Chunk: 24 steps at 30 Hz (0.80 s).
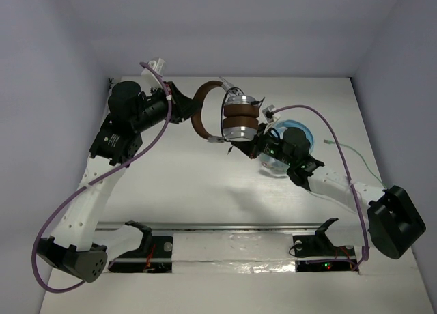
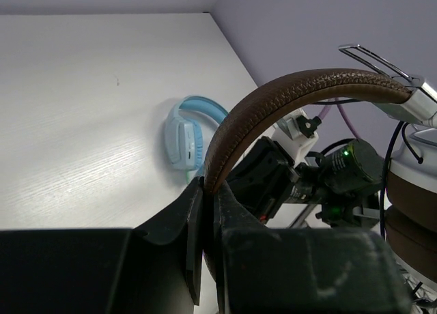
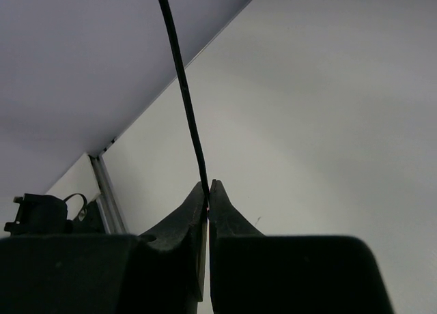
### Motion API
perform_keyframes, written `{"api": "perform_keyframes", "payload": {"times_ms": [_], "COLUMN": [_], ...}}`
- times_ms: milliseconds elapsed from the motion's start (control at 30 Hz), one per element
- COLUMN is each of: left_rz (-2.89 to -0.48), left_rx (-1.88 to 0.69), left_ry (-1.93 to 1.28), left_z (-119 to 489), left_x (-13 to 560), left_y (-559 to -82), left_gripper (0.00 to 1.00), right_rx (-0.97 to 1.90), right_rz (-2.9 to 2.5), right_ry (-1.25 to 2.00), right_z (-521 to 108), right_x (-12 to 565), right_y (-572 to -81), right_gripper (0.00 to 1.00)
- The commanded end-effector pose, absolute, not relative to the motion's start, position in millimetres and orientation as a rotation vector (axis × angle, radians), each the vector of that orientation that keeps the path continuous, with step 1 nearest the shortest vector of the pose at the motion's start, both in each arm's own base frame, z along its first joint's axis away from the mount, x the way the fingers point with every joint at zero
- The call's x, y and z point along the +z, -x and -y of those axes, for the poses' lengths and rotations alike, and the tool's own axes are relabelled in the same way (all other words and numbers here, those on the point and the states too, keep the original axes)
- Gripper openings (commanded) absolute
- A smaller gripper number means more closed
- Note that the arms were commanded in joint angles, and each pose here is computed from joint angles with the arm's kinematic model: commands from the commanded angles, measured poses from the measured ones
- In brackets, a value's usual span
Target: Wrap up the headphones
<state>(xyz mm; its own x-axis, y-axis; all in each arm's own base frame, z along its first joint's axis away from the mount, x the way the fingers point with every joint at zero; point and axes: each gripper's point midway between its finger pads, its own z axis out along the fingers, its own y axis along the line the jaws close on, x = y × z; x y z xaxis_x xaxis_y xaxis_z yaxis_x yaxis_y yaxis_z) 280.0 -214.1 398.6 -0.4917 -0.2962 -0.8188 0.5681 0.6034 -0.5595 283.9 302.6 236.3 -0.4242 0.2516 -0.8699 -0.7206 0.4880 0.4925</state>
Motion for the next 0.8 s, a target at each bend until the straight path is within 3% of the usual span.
{"api": "perform_keyframes", "payload": {"times_ms": [0, 133, 467, 767], "left_rz": [-1.64, -1.668, -1.622, -1.685], "left_rx": [-1.038, -0.872, -0.675, -0.431], "left_ry": [-0.173, -0.029, 0.234, 0.357], "left_z": [208.1, 190.2, 155.2, 135.0], "left_x": [447.2, 433.5, 413.4, 347.6], "left_y": [-290.5, -329.3, -374.5, -381.4], "left_gripper": [0.0, 0.0, 0.0, 0.0], "right_rx": [1.179, 1.176, 1.19, 1.33], "right_rz": [-1.598, -1.677, -1.892, -1.838], "right_ry": [0.391, 0.396, 0.549, 0.653], "right_z": [-303.0, -302.5, -310.4, -324.0], "right_x": [256.3, 238.7, 202.6, 255.6], "right_y": [-283.7, -270.6, -210.7, -171.1], "right_gripper": [0.0, 0.0, 0.0, 0.0]}}
